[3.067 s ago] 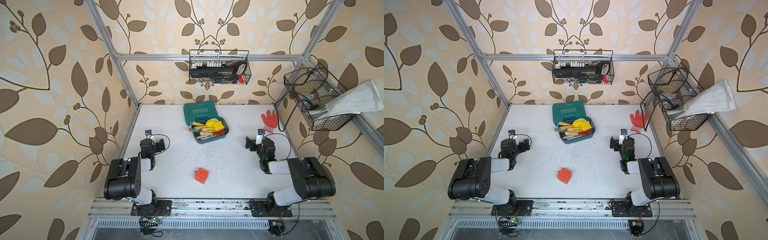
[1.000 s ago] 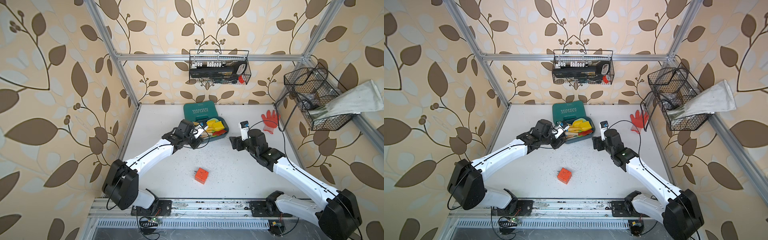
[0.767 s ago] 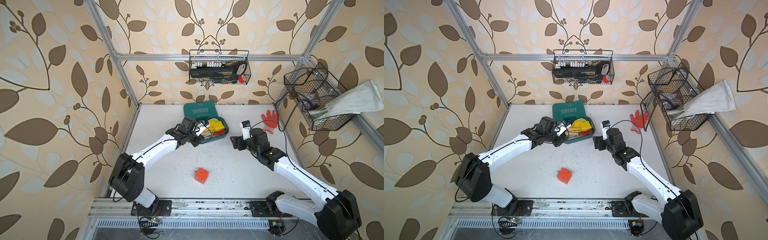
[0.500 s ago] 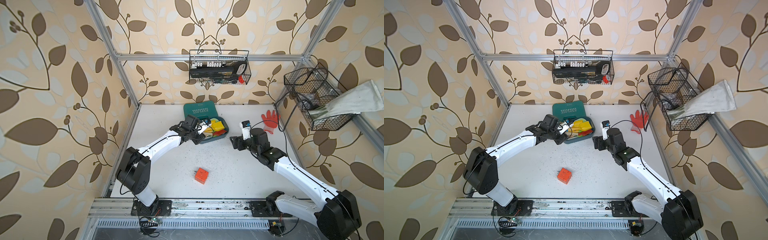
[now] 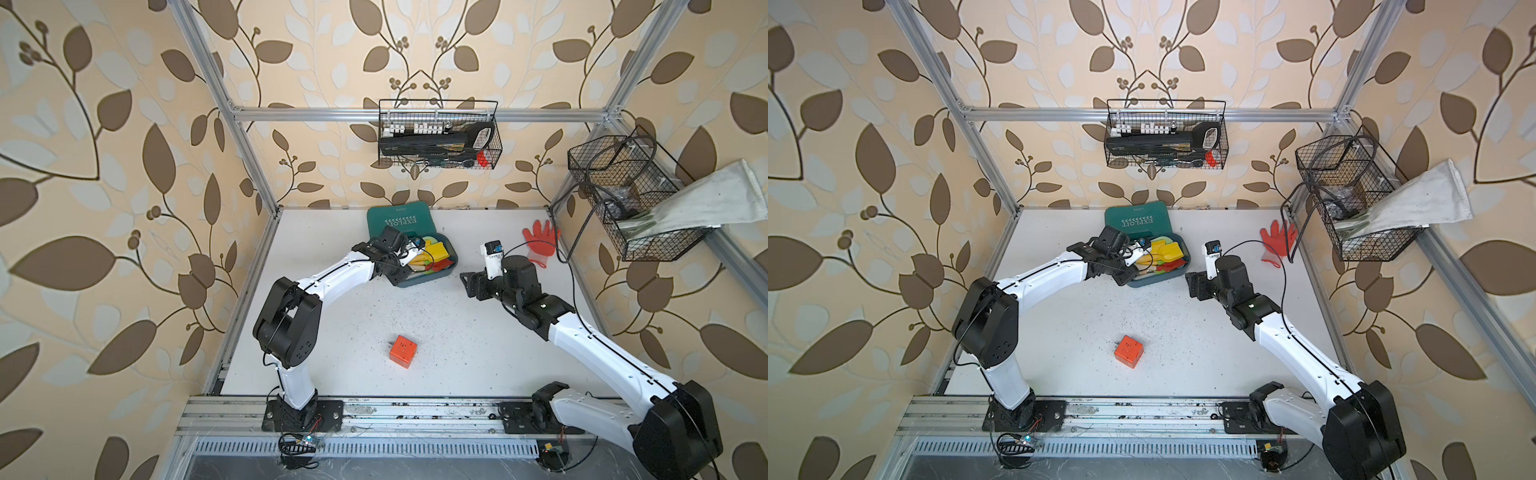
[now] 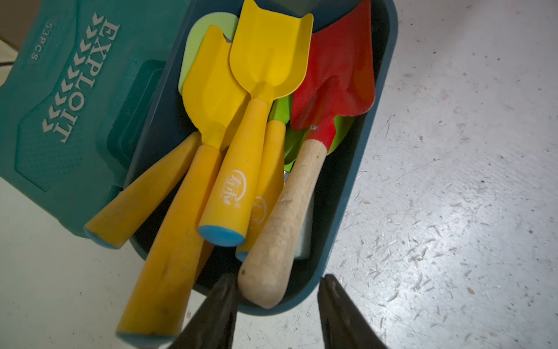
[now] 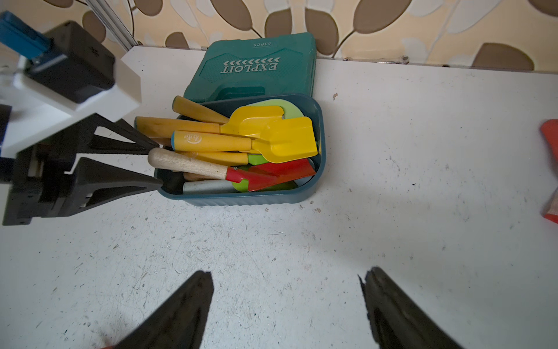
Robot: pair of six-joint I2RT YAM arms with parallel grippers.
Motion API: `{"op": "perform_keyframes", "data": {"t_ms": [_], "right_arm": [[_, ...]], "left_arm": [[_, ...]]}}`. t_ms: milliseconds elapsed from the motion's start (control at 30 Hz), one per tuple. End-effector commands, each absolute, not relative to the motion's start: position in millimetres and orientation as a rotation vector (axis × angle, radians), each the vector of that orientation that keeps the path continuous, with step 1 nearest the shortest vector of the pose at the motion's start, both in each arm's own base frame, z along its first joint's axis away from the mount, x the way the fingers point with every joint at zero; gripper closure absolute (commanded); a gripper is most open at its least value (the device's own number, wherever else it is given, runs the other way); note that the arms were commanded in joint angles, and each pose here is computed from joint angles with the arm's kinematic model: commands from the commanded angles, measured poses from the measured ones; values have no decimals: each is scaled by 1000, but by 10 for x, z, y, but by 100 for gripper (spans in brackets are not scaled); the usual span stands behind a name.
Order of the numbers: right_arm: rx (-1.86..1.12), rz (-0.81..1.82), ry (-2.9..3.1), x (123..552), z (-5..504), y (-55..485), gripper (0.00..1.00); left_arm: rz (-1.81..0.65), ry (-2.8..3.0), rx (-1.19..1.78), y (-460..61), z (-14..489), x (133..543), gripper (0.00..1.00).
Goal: Take the shovel out of the storage box
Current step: Pick up the shovel from the storage box.
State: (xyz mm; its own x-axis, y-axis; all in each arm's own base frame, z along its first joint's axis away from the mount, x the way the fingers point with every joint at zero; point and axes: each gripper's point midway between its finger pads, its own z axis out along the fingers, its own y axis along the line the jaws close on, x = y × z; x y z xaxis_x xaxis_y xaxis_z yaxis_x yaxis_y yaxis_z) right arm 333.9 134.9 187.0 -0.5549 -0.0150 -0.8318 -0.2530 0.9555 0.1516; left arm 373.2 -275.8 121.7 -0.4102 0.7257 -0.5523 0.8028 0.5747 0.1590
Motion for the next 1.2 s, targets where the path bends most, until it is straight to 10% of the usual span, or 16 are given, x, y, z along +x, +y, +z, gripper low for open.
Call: {"op": "perform_keyframes", "data": {"t_ms": [0, 1167], "right_arm": [[-183, 336, 2149, 3289, 1832, 1343, 18], [-145, 363, 2148, 3299, 1832, 1259, 20]], "left_arm": [[-159, 2218, 1193, -2742, 1323, 3858, 54], [-299, 2218, 1219, -2862, 1364, 3826, 83]]}}
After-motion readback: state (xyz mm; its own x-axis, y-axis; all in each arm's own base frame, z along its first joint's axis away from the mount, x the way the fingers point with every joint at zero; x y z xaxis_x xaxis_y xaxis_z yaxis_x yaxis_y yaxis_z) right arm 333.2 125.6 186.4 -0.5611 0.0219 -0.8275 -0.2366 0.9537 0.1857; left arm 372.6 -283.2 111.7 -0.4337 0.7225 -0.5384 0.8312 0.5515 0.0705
